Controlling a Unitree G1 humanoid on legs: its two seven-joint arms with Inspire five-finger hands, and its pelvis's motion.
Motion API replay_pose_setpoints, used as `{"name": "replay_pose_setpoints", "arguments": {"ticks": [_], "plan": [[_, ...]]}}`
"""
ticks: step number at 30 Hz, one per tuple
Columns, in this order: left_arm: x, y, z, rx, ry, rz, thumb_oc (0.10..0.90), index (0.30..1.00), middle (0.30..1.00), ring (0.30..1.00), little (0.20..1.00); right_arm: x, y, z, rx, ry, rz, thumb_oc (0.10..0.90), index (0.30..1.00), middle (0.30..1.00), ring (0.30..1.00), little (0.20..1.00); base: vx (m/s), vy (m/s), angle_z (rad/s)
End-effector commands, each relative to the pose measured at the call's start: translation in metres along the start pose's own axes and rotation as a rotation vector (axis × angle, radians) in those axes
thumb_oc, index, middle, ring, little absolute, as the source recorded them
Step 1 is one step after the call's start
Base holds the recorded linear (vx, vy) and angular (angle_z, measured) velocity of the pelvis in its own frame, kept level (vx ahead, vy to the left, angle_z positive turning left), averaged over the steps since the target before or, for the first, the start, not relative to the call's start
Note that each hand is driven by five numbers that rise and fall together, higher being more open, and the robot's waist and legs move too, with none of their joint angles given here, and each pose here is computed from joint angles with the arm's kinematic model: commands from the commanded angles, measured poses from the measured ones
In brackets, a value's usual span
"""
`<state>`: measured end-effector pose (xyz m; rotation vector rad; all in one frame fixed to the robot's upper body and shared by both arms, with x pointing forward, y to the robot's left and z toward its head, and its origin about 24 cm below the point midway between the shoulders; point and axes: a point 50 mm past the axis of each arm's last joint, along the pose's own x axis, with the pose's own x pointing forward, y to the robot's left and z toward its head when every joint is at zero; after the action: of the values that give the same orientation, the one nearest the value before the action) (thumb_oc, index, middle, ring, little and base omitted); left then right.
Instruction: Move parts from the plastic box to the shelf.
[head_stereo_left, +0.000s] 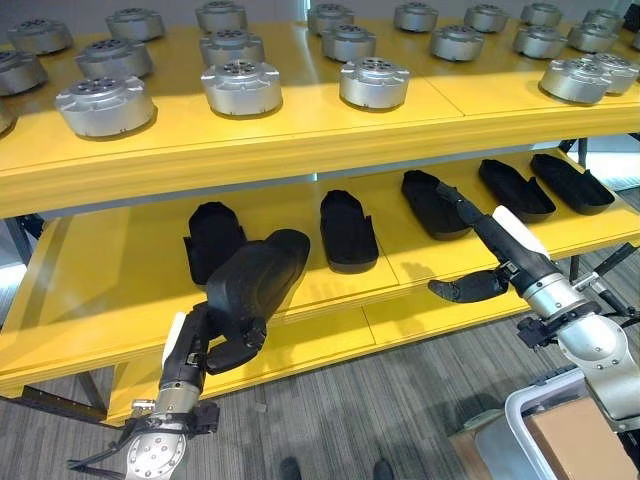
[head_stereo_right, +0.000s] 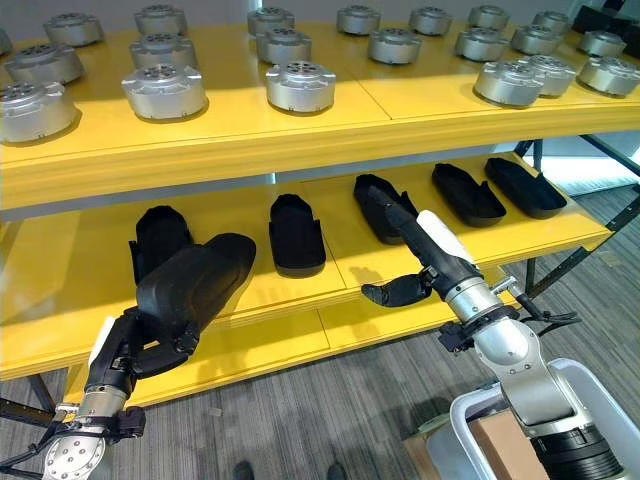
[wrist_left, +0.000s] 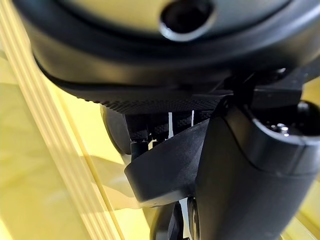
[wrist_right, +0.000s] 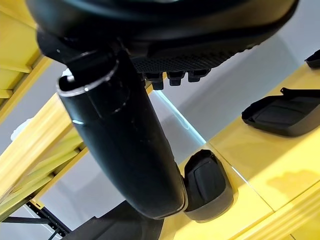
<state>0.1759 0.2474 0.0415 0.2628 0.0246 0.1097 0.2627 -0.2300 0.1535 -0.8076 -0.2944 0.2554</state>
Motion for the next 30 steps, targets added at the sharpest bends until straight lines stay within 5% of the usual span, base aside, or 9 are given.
{"name": "replay_pose_setpoints", "arguments": {"ticks": [1,30], "plan": [[0.017,0.018,0.067,-0.026,-0.369,0.077,0.4,0.3,0.3,0.3,0.3,0.027,-0.03,0.03,-0.015,-0.163,-0.144,0.9,1.0,1.0,1.0,1.0,0.0,0.0,0.0],[0.021,0.018,0.069,-0.069,-0.39,0.124,0.4,0.3,0.3,0.3,0.3,0.08,-0.031,0.056,-0.011,-0.242,-0.217,0.9,1.0,1.0,1.0,1.0,0.0,-0.003,0.03]]}}
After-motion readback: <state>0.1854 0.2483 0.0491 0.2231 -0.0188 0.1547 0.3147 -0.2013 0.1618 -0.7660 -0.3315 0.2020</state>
